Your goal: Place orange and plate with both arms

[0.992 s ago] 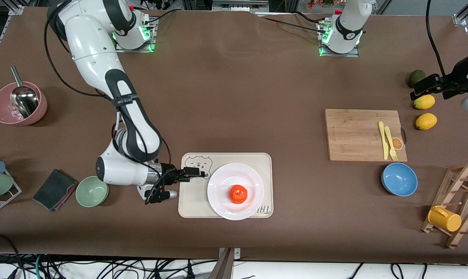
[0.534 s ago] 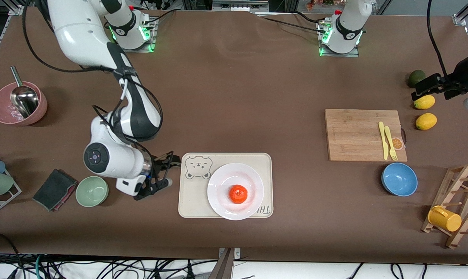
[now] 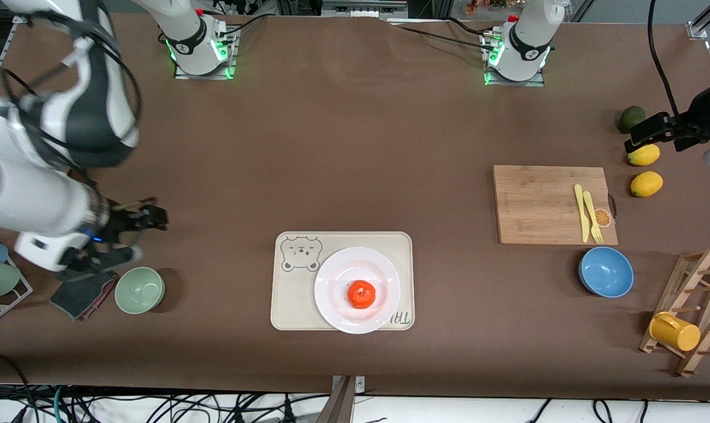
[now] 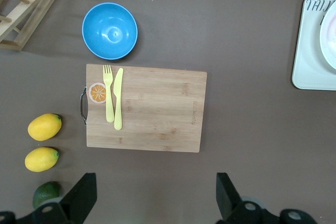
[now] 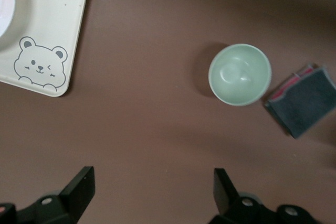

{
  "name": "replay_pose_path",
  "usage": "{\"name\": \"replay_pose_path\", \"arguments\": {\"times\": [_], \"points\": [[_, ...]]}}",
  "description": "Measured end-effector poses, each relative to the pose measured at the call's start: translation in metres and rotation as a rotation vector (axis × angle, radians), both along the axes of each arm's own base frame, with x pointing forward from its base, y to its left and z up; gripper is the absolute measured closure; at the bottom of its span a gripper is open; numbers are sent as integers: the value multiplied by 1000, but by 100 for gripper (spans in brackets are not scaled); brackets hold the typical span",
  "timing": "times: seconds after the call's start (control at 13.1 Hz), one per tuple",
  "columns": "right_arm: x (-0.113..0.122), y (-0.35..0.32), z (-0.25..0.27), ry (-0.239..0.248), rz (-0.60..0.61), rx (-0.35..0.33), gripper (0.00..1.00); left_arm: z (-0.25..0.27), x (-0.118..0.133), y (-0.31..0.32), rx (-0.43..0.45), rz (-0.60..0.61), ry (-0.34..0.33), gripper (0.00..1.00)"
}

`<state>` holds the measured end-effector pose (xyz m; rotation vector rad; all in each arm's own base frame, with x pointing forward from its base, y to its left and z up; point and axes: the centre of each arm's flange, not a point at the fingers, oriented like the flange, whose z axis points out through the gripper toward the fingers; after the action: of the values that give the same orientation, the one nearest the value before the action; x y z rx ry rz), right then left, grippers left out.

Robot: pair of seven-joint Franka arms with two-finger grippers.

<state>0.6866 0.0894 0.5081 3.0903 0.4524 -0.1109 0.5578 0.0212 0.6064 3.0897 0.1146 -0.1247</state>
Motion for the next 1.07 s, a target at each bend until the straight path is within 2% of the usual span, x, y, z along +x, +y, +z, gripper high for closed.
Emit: {"name": "replay_pose_path", "arguments": {"times": [0.23, 0.31, 0.46, 0.61, 0.76, 1.07], "points": [[-37, -32, 63, -40, -31, -35, 0, 0, 0, 0, 0, 0, -1, 0], [-50, -44, 75, -35, -51, -45, 0, 1, 0, 0, 0, 0, -1, 0], [-78, -70, 79, 1, -181, -37, 0, 1, 0, 0, 0, 0, -2, 0], [-104, -85, 72, 8, -282, -29, 0, 1, 0, 0, 0, 0, -2, 0], [-116, -93, 66, 5, -292, -20, 0, 1, 0, 0, 0, 0, -2, 0], [-119, -82, 67, -9, -272, -16, 0, 1, 1, -1, 0, -2, -2, 0]]}}
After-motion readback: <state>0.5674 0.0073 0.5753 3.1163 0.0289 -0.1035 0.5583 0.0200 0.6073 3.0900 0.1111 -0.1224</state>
